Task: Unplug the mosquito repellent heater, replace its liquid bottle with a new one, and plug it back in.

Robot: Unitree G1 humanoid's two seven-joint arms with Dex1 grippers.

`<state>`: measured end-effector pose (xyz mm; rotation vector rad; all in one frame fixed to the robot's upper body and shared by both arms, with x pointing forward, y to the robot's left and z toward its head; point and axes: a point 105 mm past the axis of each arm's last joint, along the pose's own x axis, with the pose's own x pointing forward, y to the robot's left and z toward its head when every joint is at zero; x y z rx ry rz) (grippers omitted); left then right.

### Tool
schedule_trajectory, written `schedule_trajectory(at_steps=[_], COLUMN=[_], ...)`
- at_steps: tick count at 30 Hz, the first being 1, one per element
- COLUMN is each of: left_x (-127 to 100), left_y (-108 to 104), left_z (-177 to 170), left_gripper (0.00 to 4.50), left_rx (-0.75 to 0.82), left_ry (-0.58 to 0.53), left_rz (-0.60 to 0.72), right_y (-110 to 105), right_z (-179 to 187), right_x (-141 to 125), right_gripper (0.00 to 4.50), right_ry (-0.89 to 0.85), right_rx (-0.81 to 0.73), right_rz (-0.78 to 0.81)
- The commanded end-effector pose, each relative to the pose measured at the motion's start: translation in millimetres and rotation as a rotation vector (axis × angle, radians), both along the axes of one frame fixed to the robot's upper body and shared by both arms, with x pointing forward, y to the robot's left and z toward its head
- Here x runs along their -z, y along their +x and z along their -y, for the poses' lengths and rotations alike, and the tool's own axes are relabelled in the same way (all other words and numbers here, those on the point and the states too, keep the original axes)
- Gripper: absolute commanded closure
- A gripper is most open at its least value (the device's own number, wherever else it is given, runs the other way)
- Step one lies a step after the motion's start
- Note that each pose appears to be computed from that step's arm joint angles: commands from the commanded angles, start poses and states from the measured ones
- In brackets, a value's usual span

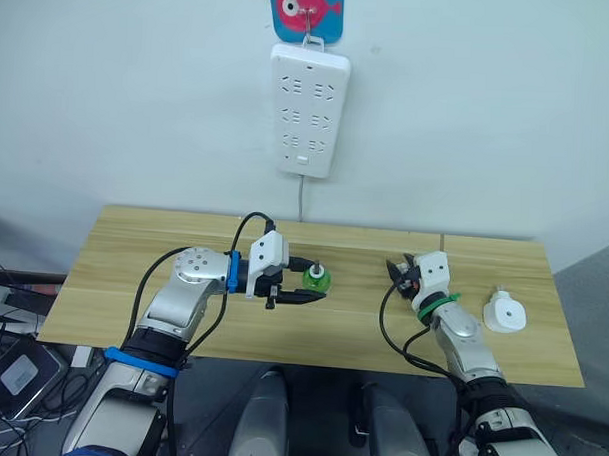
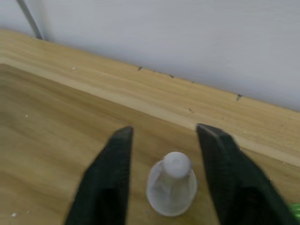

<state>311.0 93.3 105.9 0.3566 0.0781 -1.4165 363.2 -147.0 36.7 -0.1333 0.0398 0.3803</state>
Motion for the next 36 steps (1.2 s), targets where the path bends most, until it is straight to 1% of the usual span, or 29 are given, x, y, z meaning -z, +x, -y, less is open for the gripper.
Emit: schedule_trajectory(at_steps=[1,3,4,5,7,8,11,13,15,17,21,25,32,35,36], left_x=[-7.3,-7.1,-7.0,-7.2,-7.9,-8.1,-9.7,-11.8,-15.6,-19.4,-24.2,-27.2,-28.9,-29.7,-29.8], left_y=[0.6,1.7,2.2,2.5,2.3,1.8,-1.2,-2.5,-3.3,-4.1,-3.3,-4.0,-6.0,-5.3,-5.3], left_z=[4.5,6.1,7.3,8.5,10.5,11.7,14.8,17.1,21.3,26.1,32.8,36.5,40.3,41.1,41.3], left_gripper=[2.27,2.27,2.27,2.27,2.27,2.27,2.27,2.27,2.27,2.27,2.27,2.27,2.27,2.27,2.27], left_rx=[0.021,0.024,0.027,0.031,0.046,0.058,0.108,0.138,0.171,0.199,0.227,0.243,0.252,0.25,0.25], left_ry=[-0.021,-0.026,-0.029,-0.032,-0.039,-0.041,-0.042,-0.046,-0.053,-0.059,-0.069,-0.08,-0.094,-0.097,-0.098], left_rz=[0.032,0.033,0.034,0.035,0.037,0.038,0.051,0.058,0.067,0.078,0.092,0.109,0.112,0.113,0.113], right_y=[-3.6,-10.2,-16.0,-23.1,-43.8,-55.3,-85.2,-98.2,-106.1,-109.3,-107.0,-99.8,-94.5,-92.7,-92.8], right_z=[-0.8,-4.0,-8.0,-12.6,-24.9,-29.8,-41.1,-47.5,-56.6,-65.6,-81.9,-86.2,-92.7,-92.6,-92.6], right_x=[-39.5,-54.7,-63.4,-72.0,-90.6,-98.7,-112.7,-117.1,-122.7,-126.4,-130.2,-122.1,-119.2,-117.8,-117.3], right_gripper=[1.0,0.26,0.05,0.05,0.05,0.24,1.06,1.06,1.06,1.06,1.06,1.06,1.06,1.67,2.02], right_ry=[0.01,0.01,0.017,0.024,0.044,0.046,-0.01,-0.035,-0.028,-0.026,-0.007,-0.027,-0.024,-0.033,-0.036], right_rx=[-0.049,-0.096,-0.14,-0.191,-0.335,-0.409,-0.596,-0.676,-0.731,-0.76,-0.772,-0.752,-0.746,-0.743,-0.745], right_rz=[0.116,0.134,0.134,0.132,0.115,0.099,0.036,0.004,-0.013,-0.017,-0.007,-0.007,0.007,0.014,0.015])
